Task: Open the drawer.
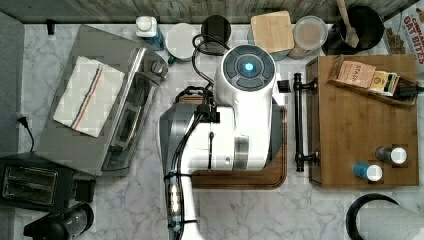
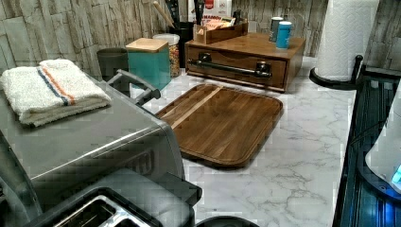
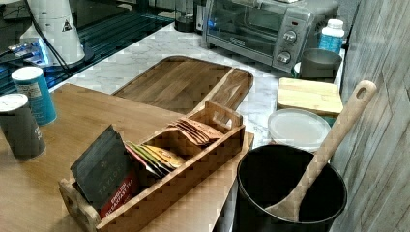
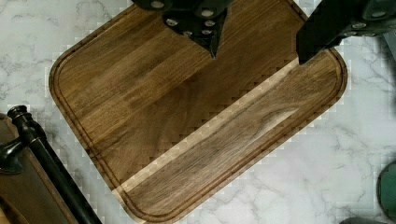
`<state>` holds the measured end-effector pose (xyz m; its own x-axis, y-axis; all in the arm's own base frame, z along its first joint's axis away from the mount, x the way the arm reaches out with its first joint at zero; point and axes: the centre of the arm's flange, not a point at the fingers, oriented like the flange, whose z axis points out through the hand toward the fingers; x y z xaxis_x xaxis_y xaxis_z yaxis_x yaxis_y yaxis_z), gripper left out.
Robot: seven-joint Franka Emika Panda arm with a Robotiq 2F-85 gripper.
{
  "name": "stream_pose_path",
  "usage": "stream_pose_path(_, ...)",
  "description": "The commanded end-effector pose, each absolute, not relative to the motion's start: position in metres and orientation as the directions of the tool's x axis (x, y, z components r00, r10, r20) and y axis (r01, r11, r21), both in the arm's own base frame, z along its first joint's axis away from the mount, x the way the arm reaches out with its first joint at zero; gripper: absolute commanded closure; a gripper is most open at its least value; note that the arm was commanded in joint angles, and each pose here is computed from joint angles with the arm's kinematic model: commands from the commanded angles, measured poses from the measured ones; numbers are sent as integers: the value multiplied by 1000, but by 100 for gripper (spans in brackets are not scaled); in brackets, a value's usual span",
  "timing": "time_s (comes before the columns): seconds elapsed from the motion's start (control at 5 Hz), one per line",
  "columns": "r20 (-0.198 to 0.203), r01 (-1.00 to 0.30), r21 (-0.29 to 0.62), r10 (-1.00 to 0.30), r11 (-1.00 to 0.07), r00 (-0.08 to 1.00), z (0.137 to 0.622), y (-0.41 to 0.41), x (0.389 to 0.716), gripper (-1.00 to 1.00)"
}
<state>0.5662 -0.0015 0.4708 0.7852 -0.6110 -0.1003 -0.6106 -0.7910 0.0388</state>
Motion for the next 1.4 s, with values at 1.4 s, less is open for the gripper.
stream_pose_path(1.4,96,-105,36,-102,-994,990,404,-178,551,-100)
